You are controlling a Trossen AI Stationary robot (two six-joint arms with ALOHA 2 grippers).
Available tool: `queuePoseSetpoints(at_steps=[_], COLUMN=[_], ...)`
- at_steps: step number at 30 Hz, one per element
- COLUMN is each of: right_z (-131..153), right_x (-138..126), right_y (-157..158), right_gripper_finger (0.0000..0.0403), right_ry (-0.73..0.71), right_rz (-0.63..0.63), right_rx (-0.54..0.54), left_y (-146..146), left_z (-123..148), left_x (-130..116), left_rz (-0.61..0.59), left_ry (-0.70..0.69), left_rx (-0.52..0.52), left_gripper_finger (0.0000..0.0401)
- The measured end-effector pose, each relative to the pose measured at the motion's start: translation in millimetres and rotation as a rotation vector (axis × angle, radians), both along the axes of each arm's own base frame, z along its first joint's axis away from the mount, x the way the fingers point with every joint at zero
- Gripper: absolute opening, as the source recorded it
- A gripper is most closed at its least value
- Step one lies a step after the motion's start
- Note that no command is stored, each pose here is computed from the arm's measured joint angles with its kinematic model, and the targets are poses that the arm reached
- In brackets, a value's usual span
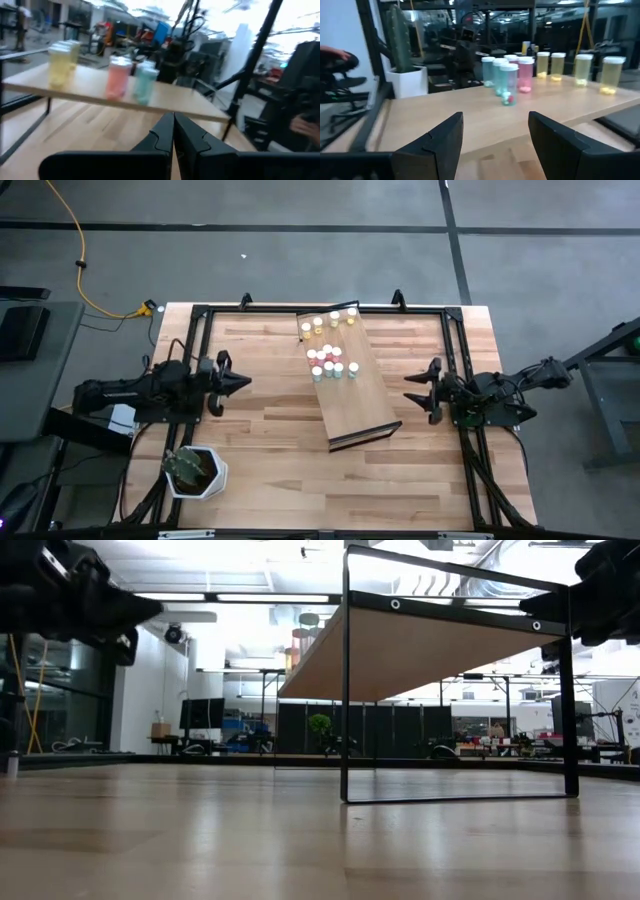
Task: Pick and place medicine bottles onto shelf by color
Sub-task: Return to Home Position
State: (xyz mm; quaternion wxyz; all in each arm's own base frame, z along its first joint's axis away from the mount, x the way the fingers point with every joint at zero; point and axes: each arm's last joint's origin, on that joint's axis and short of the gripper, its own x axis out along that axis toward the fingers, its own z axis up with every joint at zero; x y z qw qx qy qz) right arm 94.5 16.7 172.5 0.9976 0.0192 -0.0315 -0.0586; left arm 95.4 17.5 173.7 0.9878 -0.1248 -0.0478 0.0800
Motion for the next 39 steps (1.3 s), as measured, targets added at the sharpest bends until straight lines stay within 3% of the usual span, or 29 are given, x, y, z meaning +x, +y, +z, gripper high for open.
queuePoseSetpoints(at_steps=[6, 22, 39], right_z=[0.0, 1.4, 0.2], right_x=[0.2, -0.6, 0.9], right_y=[-1.6, -1.9, -8.7], right_gripper_finger=[0.0216, 0.0216, 0.0216], right_ry=[0.004, -0.046, -0.041], right_rz=[-0.022, -0.005, -0.075], right_rx=[-0.039, 0.219, 0.218], left_y=[-8.5, -15.9, -20.1], left_z=[-4.4, -4.4, -4.3], left_x=[1.3, 1.7, 1.7], left_rz=[-0.089, -0.164, -0.208], left_ry=[0.046, 0.046, 0.046], left_rx=[-0.007, -0.005, -0.004], left_gripper_finger=[0.0001, 0.0001, 0.0001])
